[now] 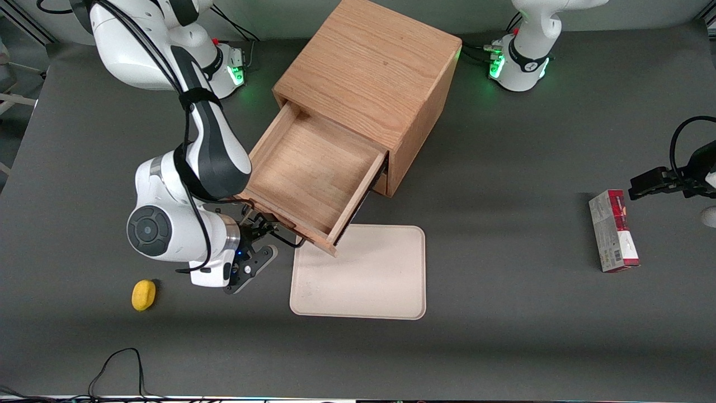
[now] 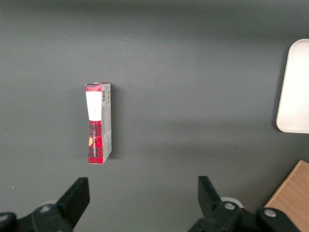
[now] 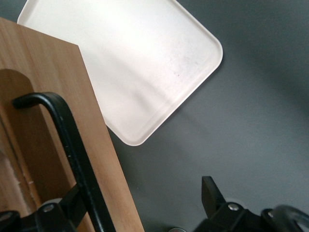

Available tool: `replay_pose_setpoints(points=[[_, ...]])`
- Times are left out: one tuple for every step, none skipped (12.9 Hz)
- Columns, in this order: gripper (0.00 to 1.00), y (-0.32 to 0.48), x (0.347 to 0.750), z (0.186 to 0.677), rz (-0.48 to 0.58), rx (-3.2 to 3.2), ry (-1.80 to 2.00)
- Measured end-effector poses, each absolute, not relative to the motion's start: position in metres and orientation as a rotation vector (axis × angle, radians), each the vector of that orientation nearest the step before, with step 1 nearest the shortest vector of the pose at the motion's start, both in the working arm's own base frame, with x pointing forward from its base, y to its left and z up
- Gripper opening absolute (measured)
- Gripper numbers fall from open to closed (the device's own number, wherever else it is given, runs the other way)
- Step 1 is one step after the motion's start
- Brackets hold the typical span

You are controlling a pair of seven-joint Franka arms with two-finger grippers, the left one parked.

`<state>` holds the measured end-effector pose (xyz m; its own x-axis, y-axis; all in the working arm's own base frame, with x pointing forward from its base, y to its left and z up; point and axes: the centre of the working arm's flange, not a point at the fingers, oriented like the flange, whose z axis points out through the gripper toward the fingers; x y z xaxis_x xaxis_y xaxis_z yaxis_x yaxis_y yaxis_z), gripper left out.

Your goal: Open upper drawer

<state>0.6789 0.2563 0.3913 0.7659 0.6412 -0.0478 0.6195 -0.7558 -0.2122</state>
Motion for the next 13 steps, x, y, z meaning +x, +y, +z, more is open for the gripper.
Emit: replay_pose_setpoints(points=[[1.00, 0.255, 0.680, 0.394, 0.167, -2.778, -1.000], [1.00, 0.254, 0.681, 0.396, 0.160, -2.779, -0.999], [1.00, 0.253, 0.682, 0.396, 0.157, -2.779, -0.997], [1.00, 0.252, 0.682, 0.396, 0.157, -2.780, -0.994], [1.00, 0.251, 0.684, 0.395, 0.156, -2.782, -0.991], [1.00, 0.250, 0.685, 0.393, 0.152, -2.784, -0.989], [1.00, 0.248, 0.686, 0.392, 0.153, -2.786, -0.986], [1.00, 0.246, 0.687, 0.390, 0.156, -2.787, -0.981], [1.00, 0.243, 0.689, 0.388, 0.158, -2.787, -0.980], [1.00, 0.240, 0.690, 0.387, 0.158, -2.784, -0.986], [1.00, 0.239, 0.690, 0.386, 0.158, -2.780, -0.994], [1.00, 0.239, 0.691, 0.385, 0.157, -2.779, -0.997], [1.00, 0.239, 0.691, 0.385, 0.157, -2.779, -0.996]])
